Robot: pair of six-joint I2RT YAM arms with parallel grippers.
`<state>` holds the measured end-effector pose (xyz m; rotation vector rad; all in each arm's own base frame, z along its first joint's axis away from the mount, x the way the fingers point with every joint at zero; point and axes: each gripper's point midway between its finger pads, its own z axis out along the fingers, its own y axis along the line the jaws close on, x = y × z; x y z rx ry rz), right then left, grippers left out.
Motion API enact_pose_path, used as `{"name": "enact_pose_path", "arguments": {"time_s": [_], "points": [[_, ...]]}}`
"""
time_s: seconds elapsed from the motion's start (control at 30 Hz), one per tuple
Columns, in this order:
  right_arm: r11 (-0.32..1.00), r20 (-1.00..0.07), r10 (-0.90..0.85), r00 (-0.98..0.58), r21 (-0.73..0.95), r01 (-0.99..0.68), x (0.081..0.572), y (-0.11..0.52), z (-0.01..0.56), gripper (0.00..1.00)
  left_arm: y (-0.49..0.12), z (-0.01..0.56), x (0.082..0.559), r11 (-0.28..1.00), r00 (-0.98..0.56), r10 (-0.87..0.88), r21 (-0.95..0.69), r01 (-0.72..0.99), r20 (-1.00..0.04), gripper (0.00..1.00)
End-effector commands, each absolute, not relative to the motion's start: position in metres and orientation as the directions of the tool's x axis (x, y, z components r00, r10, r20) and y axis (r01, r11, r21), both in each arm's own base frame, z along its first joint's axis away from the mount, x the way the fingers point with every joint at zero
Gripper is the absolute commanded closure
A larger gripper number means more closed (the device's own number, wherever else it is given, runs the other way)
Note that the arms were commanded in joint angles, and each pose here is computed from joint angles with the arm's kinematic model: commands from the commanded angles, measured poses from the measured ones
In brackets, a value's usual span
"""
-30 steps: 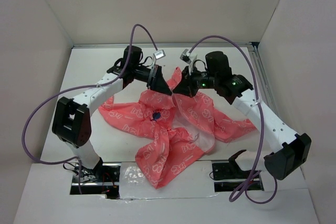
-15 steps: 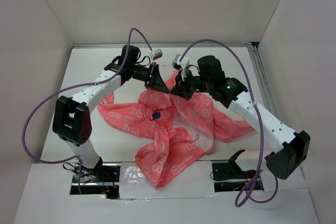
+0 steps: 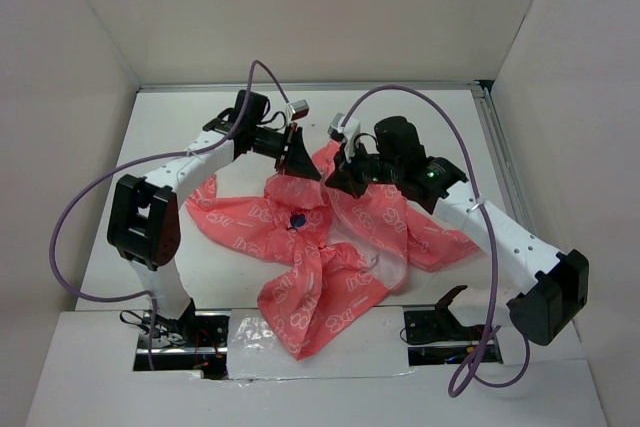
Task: Zip up the jacket
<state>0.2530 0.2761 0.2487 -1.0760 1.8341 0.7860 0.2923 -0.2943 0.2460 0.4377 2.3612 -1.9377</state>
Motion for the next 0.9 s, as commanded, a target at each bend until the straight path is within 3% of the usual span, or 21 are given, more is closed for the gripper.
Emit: {"name": "enact_pose_path", "arguments": {"time_s": [0.0, 0.1, 0.37, 0.43, 0.5, 0.57, 0.67, 0.77, 0.87], "points": [[0.311, -0.762, -0.459, -0.456, 0.343, -0.886, 0.174, 0.270, 0.226, 1.00, -0.279, 0.269, 0.332, 0.218, -0.880, 0.070, -0.853, 0.473, -0.470, 0.88], [0.313, -0.776, -0.446, -0.447, 0.333, -0.889, 0.175, 0.267, 0.233, 1.00, -0.278, 0.264, 0.324, 0.230, -0.868, 0.092, -0.837, 0.496, -0.489, 0.56], [0.240, -0.814, -0.419, -0.402, 0.328, -0.914, 0.166, 0.265, 0.257, 1.00, -0.279, 0.266, 0.335, 0.270, -0.845, 0.103, -0.802, 0.532, -0.525, 0.11], [0.248, -0.814, -0.415, -0.407, 0.329, -0.911, 0.167, 0.265, 0.255, 1.00, -0.283, 0.276, 0.331, 0.211, -0.827, 0.141, -0.800, 0.562, -0.544, 0.10], [0.270, -0.814, -0.409, -0.412, 0.323, -0.907, 0.172, 0.264, 0.254, 1.00, -0.291, 0.284, 0.321, 0.149, -0.809, 0.180, -0.797, 0.585, -0.560, 0.01], [0.280, -0.816, -0.404, -0.413, 0.320, -0.905, 0.176, 0.265, 0.254, 1.00, -0.303, 0.285, 0.309, 0.106, -0.769, 0.230, -0.770, 0.629, -0.596, 0.01], [0.300, -0.828, -0.389, -0.403, 0.300, -0.906, 0.185, 0.266, 0.257, 1.00, -0.313, 0.270, 0.314, 0.181, -0.782, 0.271, -0.768, 0.614, -0.562, 0.01], [0.343, -0.826, -0.386, -0.411, 0.285, -0.895, 0.193, 0.262, 0.258, 1.00, -0.318, 0.270, 0.304, 0.125, -0.798, 0.310, -0.810, 0.573, -0.517, 0.03], [0.366, -0.834, -0.375, -0.405, 0.268, -0.891, 0.197, 0.259, 0.262, 1.00, -0.325, 0.261, 0.297, 0.161, -0.793, 0.340, -0.799, 0.579, -0.506, 0.02]]}}
